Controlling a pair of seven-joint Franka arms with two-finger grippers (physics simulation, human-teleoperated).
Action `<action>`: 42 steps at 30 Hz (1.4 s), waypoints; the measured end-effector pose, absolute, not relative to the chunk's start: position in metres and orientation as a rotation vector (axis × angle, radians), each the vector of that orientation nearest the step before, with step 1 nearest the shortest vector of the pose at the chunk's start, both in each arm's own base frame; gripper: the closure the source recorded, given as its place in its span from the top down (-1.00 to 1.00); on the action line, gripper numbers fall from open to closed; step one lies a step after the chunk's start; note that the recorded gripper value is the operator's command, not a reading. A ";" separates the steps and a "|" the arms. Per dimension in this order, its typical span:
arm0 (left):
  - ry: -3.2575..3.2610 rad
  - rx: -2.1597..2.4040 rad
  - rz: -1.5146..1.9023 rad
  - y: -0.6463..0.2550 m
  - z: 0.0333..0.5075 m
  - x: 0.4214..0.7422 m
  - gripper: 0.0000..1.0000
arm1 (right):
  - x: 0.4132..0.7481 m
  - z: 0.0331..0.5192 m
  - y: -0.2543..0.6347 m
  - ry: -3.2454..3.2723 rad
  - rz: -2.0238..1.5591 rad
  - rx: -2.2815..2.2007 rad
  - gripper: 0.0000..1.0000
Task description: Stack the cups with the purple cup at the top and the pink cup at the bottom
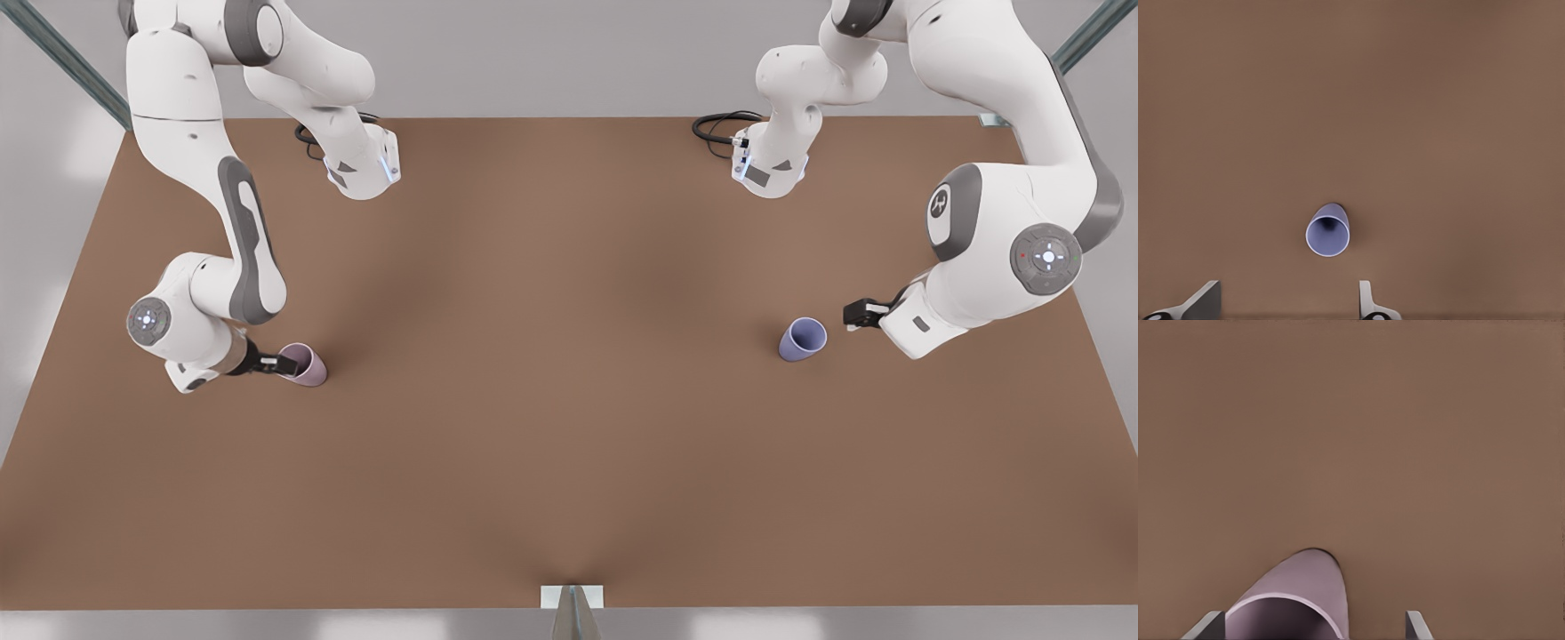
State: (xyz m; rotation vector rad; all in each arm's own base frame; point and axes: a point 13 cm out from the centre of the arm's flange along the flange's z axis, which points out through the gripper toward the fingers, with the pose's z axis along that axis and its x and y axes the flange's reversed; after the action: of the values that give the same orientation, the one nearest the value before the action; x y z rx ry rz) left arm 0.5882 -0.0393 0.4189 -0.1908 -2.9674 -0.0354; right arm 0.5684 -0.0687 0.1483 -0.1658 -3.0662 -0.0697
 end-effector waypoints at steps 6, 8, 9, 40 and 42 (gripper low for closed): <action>-2.963 -0.191 -0.035 -0.038 0.416 0.589 1.00 | 0.560 0.137 -0.070 -3.073 -0.066 -0.146 0.85; -2.963 -0.191 -0.035 -0.038 0.416 0.589 1.00 | 0.556 0.132 -0.070 -3.068 -0.066 -0.140 0.85; -2.963 -0.191 -0.035 -0.038 0.416 0.589 1.00 | 0.554 0.130 -0.071 -3.066 -0.067 -0.139 0.85; -2.965 -0.183 -0.037 -0.034 0.410 0.591 1.00 | 0.569 0.218 0.133 -3.100 -0.206 0.373 -0.57; -2.968 -0.183 -0.037 -0.034 0.409 0.591 1.00 | 0.553 0.242 0.253 -3.067 -0.271 0.562 -0.57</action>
State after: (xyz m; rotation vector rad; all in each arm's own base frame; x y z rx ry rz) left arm 0.5909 -0.0337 0.4091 -0.1832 -2.9678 -0.0373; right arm 0.5531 0.2528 0.2420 0.5623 -3.0672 -0.2714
